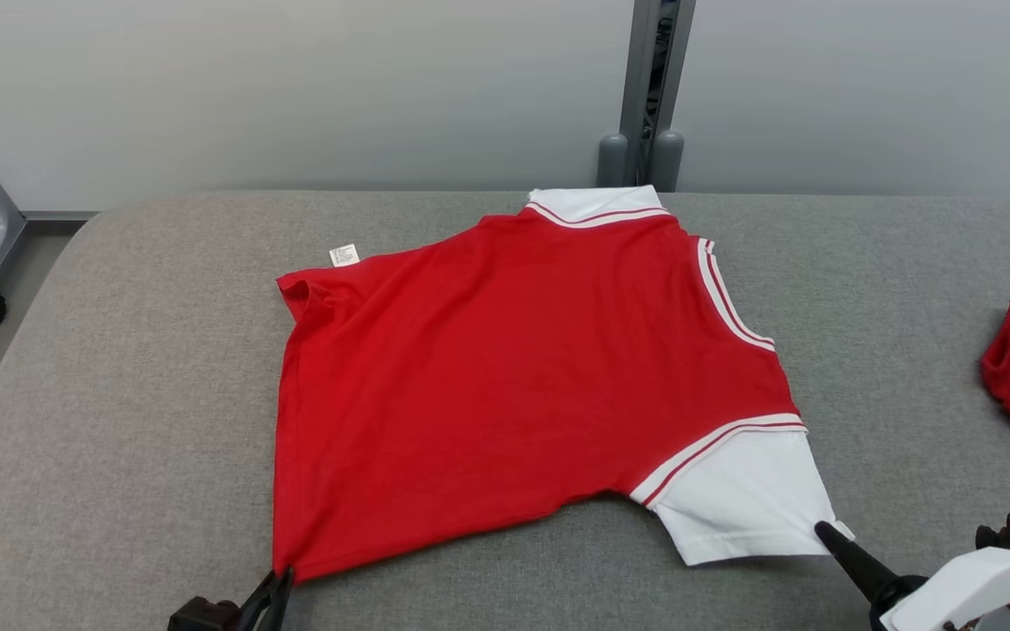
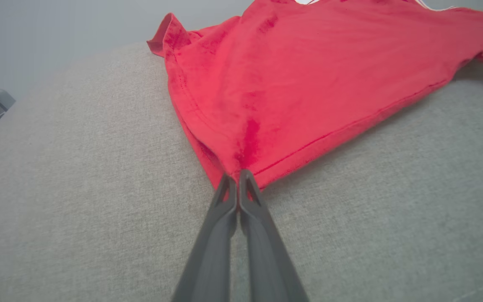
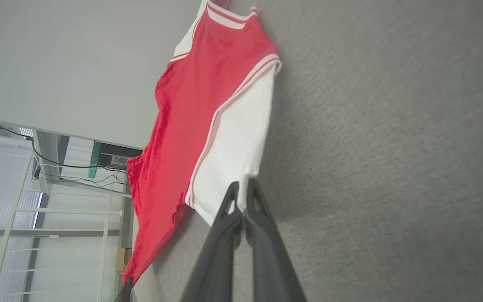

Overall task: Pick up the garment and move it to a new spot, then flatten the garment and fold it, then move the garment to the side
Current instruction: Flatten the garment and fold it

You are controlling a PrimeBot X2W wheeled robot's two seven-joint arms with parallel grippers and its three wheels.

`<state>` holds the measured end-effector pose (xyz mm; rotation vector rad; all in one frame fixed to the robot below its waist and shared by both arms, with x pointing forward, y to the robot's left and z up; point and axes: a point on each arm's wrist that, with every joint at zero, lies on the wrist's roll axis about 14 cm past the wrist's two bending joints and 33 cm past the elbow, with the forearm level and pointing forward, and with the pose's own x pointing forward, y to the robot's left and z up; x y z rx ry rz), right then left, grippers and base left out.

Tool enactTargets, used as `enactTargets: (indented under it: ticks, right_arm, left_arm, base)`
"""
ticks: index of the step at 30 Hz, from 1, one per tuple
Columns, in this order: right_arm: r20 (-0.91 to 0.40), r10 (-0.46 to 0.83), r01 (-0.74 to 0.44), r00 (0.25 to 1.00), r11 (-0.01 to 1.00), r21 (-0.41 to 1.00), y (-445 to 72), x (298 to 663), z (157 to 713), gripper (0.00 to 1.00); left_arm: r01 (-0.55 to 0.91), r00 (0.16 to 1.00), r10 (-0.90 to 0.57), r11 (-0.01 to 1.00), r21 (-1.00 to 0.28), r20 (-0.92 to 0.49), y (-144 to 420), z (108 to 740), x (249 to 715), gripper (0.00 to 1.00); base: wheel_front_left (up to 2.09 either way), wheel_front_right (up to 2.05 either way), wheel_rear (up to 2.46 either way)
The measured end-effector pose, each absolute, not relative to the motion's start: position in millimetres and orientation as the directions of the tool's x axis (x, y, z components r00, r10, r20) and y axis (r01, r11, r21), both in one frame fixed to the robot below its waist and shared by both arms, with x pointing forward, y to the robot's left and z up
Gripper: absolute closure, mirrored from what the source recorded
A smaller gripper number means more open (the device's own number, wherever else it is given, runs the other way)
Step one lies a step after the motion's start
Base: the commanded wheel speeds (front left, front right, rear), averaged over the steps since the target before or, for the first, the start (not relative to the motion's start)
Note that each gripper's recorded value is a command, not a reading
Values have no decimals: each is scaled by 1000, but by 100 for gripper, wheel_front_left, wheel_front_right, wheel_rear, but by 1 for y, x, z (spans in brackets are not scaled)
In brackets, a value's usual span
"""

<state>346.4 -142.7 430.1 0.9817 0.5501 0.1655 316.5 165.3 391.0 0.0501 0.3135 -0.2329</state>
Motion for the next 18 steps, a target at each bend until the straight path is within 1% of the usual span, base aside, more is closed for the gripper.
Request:
enactTargets:
  ticks: [4,8,18]
  right_arm:
    - [-386,407,119,828,545,830,-143,337,432,100]
    - [-405,434,112,805,560,821,-147,325,436,100]
    - [-402,499,90,768,537,839,-139,296,443,100]
  left_arm:
    - [233,923,-218,972,11,-317,165,389,315,100]
    - [250,915,-231,968,16,-329,161,385,310,100]
    - [278,916,-248,959,54,-314,159,391,301,100]
  base:
    - [0,0,0]
    - [0,0,0]
    - [0,0,0]
